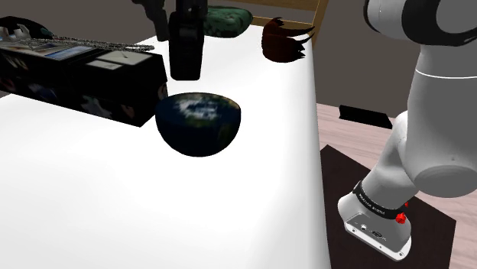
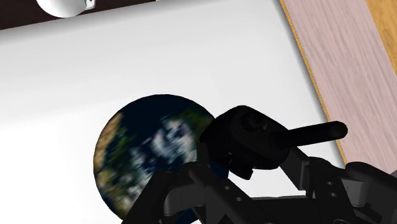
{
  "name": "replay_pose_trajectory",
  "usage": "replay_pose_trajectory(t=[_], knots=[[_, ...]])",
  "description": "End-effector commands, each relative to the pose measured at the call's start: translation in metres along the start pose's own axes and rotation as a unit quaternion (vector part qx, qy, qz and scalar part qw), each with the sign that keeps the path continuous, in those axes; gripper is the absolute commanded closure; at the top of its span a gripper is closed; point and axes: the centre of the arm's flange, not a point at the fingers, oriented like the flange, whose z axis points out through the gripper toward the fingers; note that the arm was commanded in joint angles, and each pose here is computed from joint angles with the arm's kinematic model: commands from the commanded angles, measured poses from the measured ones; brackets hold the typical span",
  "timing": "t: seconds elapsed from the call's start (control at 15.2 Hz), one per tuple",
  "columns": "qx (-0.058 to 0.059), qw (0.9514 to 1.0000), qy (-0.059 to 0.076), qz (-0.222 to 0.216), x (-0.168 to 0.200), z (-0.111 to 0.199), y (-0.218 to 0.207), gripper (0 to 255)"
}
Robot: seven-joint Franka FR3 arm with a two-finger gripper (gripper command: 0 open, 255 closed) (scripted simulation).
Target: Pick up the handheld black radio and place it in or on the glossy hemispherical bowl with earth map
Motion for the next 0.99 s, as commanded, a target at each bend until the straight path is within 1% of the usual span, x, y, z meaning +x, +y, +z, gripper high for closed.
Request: replay_pose_trajectory(t=[0.0, 0.59, 0.92], knots=[[0.000, 1.0000, 0.000, 0.000, 0.004, 0.009, 0.000, 255], [0.000, 1.0000, 0.000, 0.000, 0.021, 0.052, 0.011, 255], [0.000, 1.0000, 0.000, 0.000, 0.022, 0.054, 0.012, 255]])
